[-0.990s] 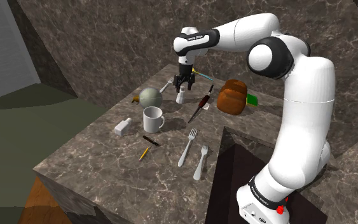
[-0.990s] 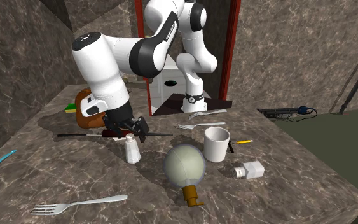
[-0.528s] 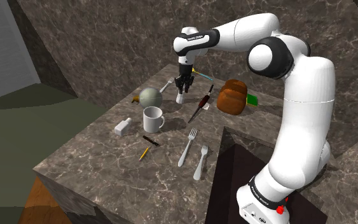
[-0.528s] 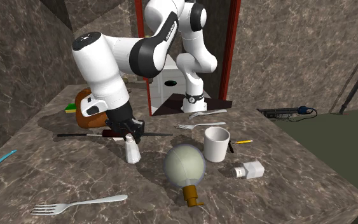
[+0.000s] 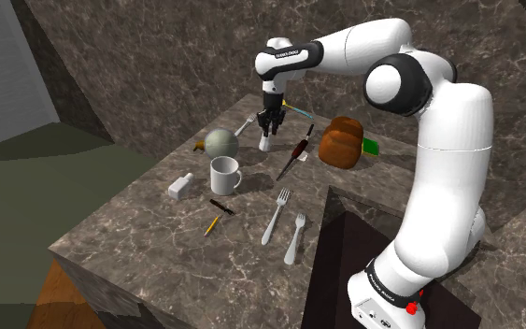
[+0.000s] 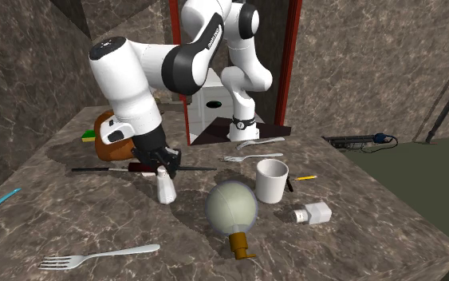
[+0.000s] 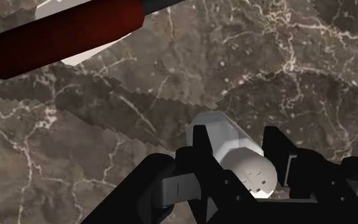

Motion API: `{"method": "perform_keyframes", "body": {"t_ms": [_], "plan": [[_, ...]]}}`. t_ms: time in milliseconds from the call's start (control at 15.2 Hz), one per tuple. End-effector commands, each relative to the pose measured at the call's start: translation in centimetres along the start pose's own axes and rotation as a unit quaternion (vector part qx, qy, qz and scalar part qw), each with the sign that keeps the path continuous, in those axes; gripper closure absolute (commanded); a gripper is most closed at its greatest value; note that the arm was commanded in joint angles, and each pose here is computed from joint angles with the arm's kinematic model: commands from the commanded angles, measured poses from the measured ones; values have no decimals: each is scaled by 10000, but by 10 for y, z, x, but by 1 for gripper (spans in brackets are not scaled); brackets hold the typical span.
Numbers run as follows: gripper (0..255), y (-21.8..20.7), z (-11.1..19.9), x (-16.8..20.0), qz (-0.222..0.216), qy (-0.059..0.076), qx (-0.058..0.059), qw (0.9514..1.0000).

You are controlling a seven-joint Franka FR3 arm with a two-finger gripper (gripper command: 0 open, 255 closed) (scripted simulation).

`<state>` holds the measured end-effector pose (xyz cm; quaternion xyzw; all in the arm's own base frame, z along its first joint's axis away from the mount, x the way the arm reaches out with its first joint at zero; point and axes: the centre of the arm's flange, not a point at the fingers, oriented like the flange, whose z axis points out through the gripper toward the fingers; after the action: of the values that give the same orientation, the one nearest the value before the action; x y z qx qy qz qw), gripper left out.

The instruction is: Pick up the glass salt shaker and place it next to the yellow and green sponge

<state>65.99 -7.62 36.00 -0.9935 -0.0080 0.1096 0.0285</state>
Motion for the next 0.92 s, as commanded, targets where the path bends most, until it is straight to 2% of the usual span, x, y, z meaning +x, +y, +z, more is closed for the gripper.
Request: {"method": "perform_keyframes", "body": {"t_ms": [0,858], "plan": [[255,-1,-10,-2,0,0,0,10000],[255,-5,-76,-17,0,0,0,10000]]}}
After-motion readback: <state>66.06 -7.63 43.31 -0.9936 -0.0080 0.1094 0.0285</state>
